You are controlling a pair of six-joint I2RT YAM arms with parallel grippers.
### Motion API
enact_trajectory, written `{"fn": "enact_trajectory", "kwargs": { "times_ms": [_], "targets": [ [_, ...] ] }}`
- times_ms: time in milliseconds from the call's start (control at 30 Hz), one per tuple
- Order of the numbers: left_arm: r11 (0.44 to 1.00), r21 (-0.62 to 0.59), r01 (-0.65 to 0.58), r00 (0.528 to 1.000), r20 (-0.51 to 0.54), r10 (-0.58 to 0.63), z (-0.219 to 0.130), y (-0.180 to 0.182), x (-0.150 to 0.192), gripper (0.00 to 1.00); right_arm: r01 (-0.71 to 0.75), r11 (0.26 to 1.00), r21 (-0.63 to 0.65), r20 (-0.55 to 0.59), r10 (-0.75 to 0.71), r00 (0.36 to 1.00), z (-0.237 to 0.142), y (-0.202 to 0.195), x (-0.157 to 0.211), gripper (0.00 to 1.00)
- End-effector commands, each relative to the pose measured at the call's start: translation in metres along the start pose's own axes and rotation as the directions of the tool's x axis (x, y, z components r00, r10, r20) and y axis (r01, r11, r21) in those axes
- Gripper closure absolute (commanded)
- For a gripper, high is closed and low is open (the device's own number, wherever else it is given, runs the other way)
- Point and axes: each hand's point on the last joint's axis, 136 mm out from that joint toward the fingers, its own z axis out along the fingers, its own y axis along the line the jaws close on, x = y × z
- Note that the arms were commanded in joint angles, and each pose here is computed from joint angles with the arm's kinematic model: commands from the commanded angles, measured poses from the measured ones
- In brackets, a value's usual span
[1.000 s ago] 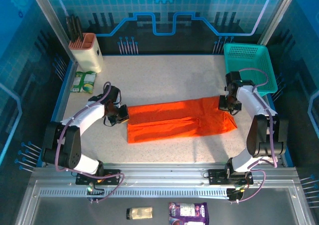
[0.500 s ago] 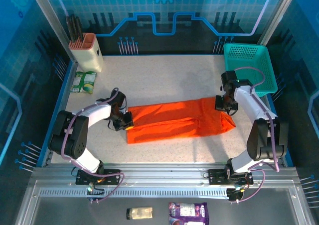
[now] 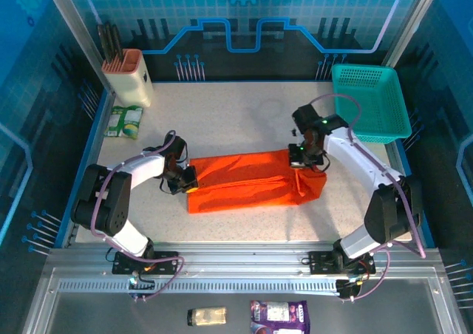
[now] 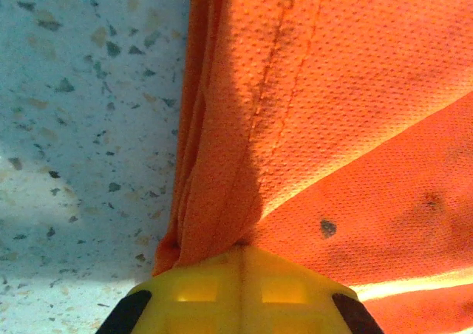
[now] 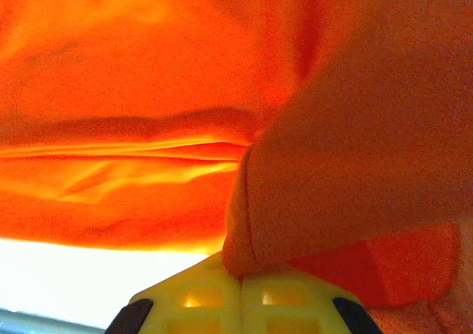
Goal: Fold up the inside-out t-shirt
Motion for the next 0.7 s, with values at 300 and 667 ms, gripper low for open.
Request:
{"fn": "enact_trajectory", "kwargs": {
  "times_ms": [300, 667],
  "targets": [
    [0.998, -0.067, 0.006, 1.000, -0.029, -0.007, 0.015, 0.022, 0.011, 1.00, 0.144, 0.961, -0.238, -0.118, -0.176, 0.977, 0.020, 0.154, 0.013, 1.00],
    [0.998, -0.070, 0.008, 0.999, -0.033, -0.011, 0.020, 0.027, 0.014, 1.00, 0.221, 0.908, -0.357, -0.144, -0.287, 0.947, 0.042, 0.248, 0.017, 1.00]
  ]
}}
